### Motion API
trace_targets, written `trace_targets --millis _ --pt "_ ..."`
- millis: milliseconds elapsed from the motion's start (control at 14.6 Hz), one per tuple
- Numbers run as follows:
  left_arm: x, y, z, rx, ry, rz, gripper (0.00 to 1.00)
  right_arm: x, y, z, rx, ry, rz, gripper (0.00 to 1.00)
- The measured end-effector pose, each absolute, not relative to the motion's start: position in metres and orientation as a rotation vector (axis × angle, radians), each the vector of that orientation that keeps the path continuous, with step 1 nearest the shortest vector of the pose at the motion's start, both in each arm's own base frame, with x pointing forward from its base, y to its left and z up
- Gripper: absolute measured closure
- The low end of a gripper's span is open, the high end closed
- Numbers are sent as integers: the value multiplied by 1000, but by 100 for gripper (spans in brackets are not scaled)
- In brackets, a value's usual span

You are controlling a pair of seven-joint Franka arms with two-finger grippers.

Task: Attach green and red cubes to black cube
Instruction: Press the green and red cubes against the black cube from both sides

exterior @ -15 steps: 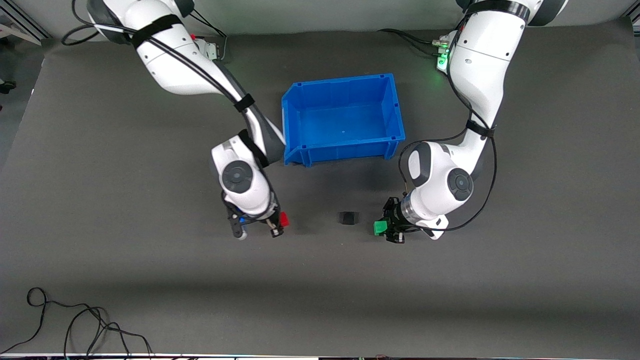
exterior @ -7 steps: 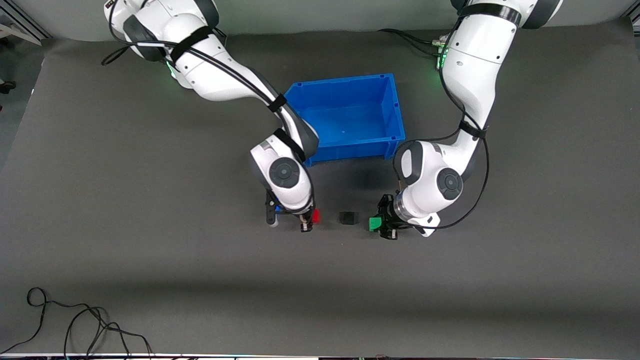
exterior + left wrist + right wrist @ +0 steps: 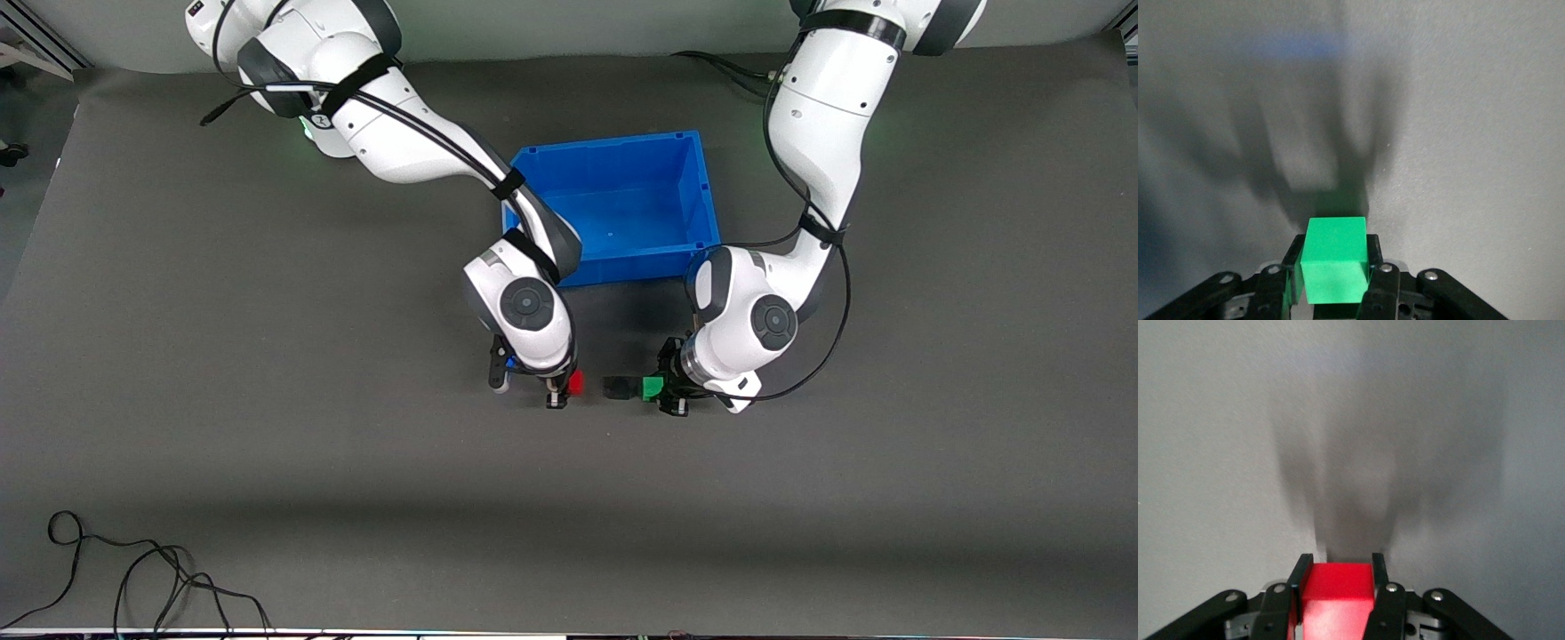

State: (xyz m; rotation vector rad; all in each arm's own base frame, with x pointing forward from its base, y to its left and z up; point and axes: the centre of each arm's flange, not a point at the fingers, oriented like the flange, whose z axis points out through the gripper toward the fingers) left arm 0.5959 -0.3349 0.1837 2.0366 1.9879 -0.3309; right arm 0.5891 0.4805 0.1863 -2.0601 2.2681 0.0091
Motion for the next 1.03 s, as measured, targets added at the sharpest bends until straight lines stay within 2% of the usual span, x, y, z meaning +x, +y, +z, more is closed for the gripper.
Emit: trace_targets --millis 1027 --pt "573 -380 182 2000 1992 -294 63 594 487 176 -2048 2265 4 61"
